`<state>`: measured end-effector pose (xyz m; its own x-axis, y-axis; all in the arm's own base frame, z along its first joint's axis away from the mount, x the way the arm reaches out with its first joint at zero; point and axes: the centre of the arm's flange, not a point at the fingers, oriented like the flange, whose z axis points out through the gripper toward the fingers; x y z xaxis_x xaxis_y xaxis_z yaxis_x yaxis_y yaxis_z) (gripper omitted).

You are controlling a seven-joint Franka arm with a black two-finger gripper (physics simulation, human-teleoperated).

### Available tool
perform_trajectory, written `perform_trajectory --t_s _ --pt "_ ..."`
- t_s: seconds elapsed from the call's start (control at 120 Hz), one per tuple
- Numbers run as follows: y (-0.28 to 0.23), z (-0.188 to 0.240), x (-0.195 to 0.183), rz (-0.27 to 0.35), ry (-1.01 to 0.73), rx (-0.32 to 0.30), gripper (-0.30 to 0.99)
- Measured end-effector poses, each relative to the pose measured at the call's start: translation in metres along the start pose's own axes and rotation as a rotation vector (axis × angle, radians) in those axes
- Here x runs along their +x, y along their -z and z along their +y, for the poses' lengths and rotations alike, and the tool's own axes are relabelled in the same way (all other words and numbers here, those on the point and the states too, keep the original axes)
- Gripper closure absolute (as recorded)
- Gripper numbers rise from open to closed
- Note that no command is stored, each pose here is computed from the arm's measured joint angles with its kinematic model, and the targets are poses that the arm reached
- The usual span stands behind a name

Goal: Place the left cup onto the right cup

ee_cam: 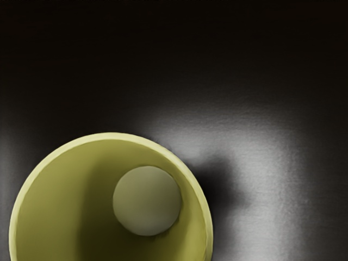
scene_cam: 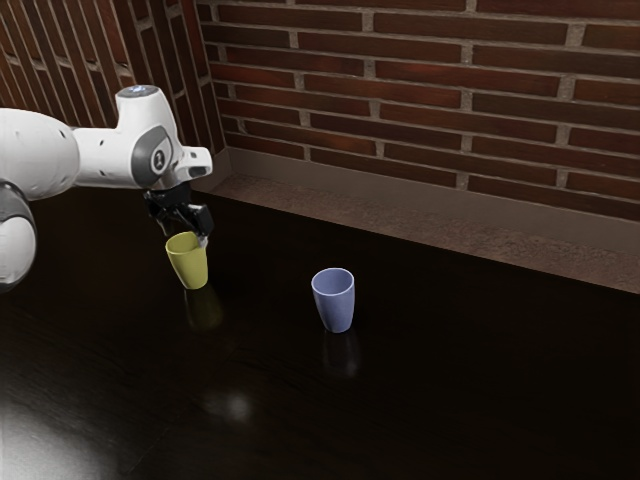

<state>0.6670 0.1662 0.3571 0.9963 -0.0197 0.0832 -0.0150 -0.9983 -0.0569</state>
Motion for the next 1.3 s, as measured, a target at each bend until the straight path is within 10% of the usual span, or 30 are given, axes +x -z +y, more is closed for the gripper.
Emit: perform_trajectory --t_s 1.3 --pt "-0.039 0.002 0.003 -0.012 0.005 -0.03 0.19"
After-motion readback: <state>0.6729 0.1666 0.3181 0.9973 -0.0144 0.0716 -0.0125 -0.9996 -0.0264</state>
